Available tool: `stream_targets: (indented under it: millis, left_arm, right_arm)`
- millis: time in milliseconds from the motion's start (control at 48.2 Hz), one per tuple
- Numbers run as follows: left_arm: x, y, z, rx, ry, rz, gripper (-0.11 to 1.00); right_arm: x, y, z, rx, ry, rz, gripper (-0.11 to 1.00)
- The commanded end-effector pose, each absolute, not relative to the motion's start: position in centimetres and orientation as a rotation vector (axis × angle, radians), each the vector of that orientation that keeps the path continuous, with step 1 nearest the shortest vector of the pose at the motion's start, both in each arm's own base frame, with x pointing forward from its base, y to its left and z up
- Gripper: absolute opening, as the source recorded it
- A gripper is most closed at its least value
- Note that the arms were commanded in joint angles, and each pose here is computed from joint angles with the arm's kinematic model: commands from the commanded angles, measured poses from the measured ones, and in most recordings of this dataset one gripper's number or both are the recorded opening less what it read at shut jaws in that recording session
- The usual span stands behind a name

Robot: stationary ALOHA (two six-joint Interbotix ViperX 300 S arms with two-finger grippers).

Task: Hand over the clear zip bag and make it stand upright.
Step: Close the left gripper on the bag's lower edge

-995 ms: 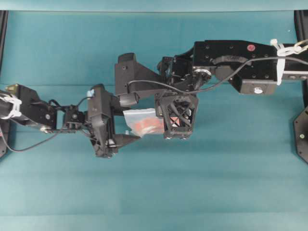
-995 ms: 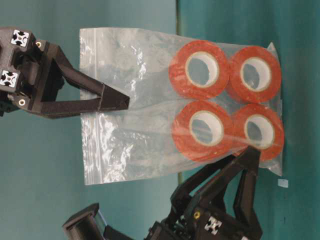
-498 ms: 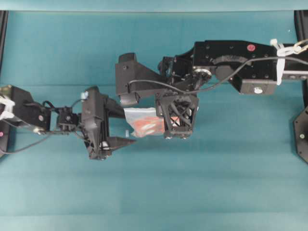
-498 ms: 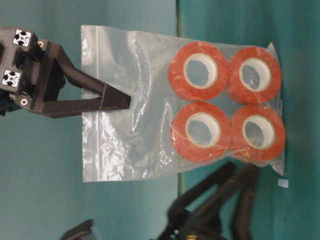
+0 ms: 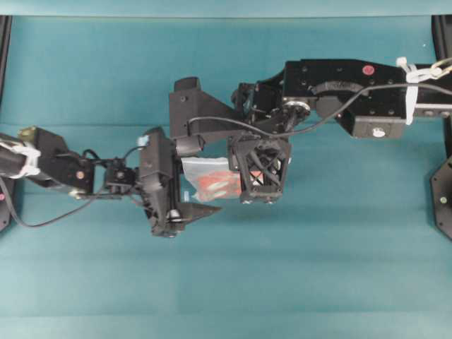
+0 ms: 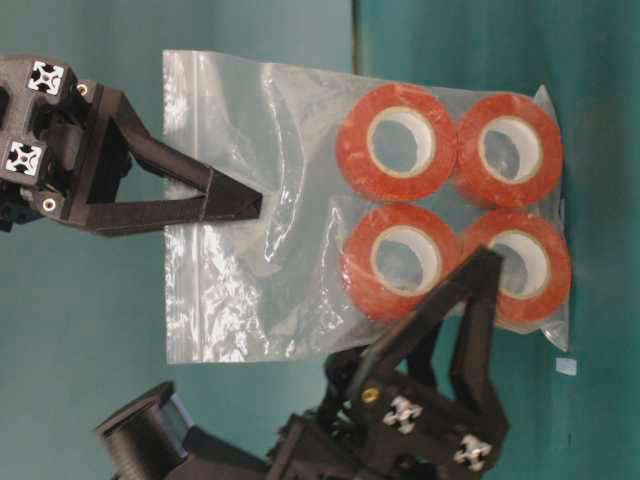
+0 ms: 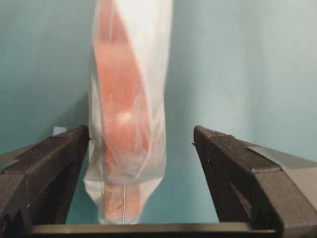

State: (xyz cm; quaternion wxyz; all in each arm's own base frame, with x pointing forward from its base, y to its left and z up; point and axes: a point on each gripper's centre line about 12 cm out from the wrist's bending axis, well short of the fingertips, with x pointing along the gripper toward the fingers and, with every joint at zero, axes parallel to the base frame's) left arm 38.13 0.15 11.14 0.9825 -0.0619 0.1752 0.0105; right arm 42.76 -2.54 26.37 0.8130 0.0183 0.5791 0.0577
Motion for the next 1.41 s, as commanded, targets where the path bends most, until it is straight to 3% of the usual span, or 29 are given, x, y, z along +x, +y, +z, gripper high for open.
stream_targets:
  millis: [0, 560, 726, 954, 1389]
  left_arm:
    - [38.8, 0.2, 11.4, -0.122, 0.331, 0.02, 0.92]
    - [40.3, 1.3, 10.6, -0.121, 0.333, 0.045, 0.88]
    - [40.3, 1.3, 10.4, -0.113, 0.346, 0.044, 0.69]
    - [40.2, 1.2, 10.3, -0.019, 0.357, 0.026, 0.26]
    - [40.2, 0.9, 10.1, 0.032, 0.388, 0.009, 0.25]
  right_arm:
    - [42.8, -2.5, 27.1, 0.048, 1.214, 0.116, 0.0]
    - [42.8, -2.5, 27.1, 0.047, 1.208, 0.116, 0.0]
    - [42.9, -2.5, 27.1, 0.047, 1.206, 0.115, 0.0]
    - [42.8, -2.5, 27.0, 0.047, 1.208, 0.116, 0.0]
    - [43.0, -2.6, 27.1, 0.076, 1.19, 0.09, 0.0]
